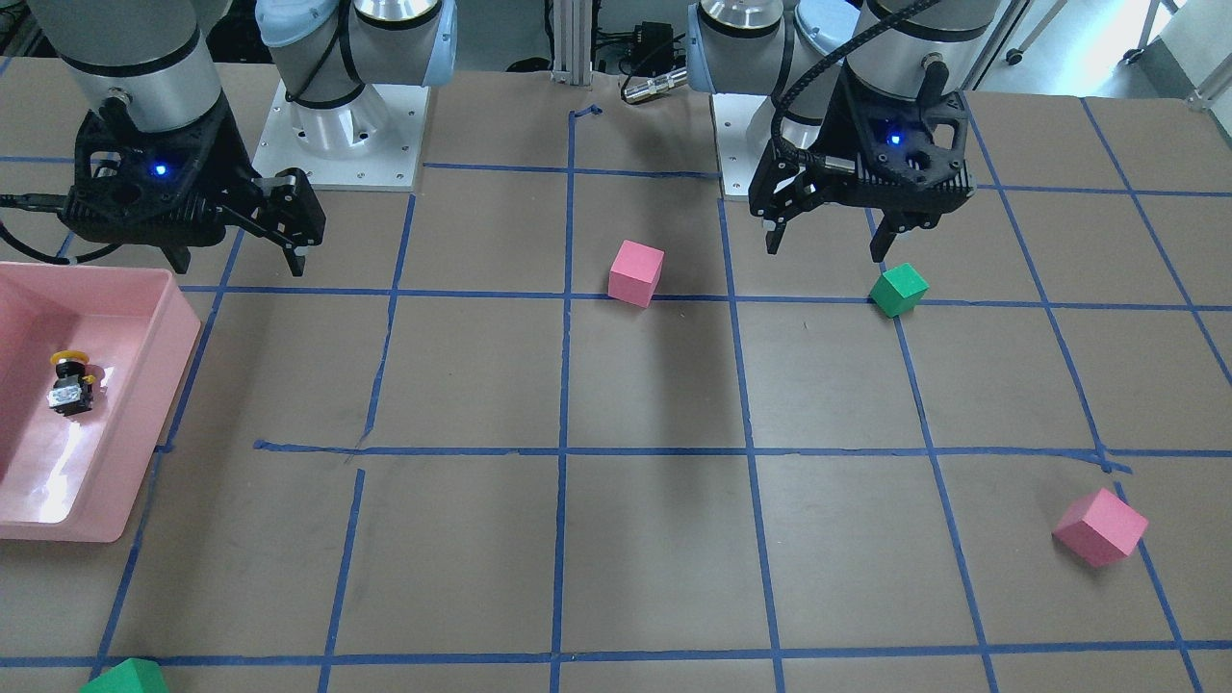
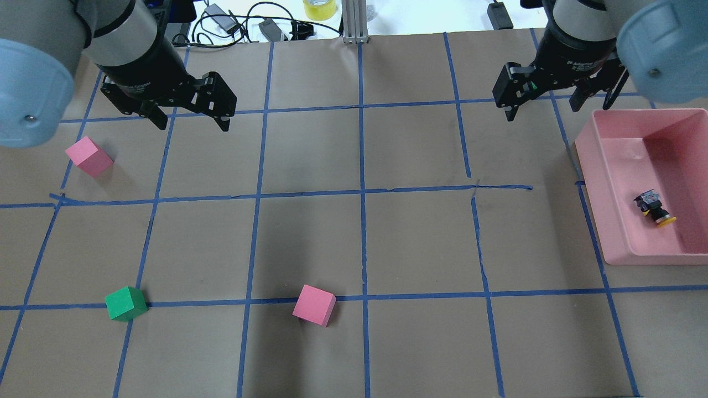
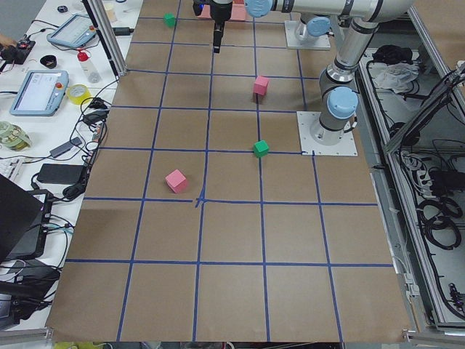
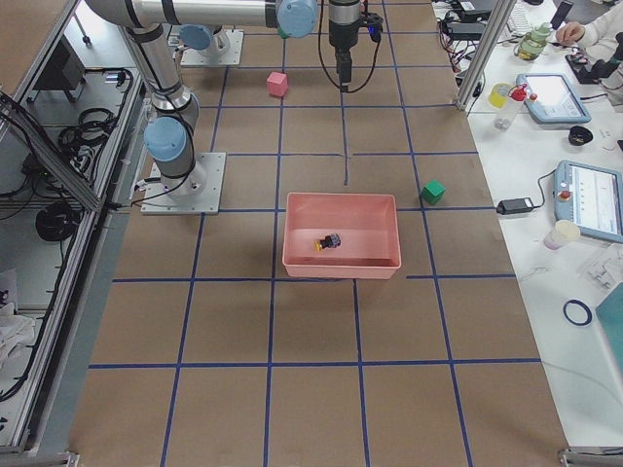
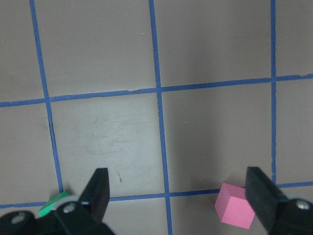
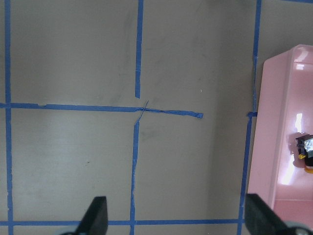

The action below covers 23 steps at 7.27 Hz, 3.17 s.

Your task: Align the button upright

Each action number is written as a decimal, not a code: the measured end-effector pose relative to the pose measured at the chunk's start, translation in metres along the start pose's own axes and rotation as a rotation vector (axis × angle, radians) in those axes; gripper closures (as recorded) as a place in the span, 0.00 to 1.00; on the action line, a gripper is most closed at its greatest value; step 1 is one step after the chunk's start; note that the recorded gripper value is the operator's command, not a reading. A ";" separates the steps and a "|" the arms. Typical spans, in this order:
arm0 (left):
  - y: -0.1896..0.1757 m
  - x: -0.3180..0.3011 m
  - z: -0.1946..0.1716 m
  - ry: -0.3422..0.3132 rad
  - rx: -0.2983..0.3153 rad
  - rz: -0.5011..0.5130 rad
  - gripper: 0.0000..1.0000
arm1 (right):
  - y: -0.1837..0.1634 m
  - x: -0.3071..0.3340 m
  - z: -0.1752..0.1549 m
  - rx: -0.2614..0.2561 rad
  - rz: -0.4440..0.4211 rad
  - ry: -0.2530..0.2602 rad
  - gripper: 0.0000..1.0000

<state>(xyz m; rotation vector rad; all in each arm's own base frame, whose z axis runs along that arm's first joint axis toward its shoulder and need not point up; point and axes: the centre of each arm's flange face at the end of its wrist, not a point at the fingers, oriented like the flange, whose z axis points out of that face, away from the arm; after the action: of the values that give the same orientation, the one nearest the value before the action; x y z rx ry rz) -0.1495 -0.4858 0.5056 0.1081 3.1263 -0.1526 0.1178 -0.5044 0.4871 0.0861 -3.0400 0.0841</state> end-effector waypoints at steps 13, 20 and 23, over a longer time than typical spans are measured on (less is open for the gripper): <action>0.000 0.000 0.000 0.000 0.000 0.000 0.00 | 0.002 -0.007 0.009 -0.051 0.017 -0.107 0.00; 0.000 0.000 0.000 0.000 0.000 0.000 0.00 | -0.049 0.211 0.108 -0.080 0.048 0.009 0.00; 0.000 0.000 0.000 0.000 0.000 0.000 0.00 | -0.028 0.275 0.189 -0.053 0.018 0.013 0.00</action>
<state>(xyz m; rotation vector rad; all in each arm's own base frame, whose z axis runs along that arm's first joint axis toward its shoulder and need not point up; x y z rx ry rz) -0.1495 -0.4858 0.5056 0.1081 3.1263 -0.1525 -0.1720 -0.5579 0.3283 0.0535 -3.0280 0.0049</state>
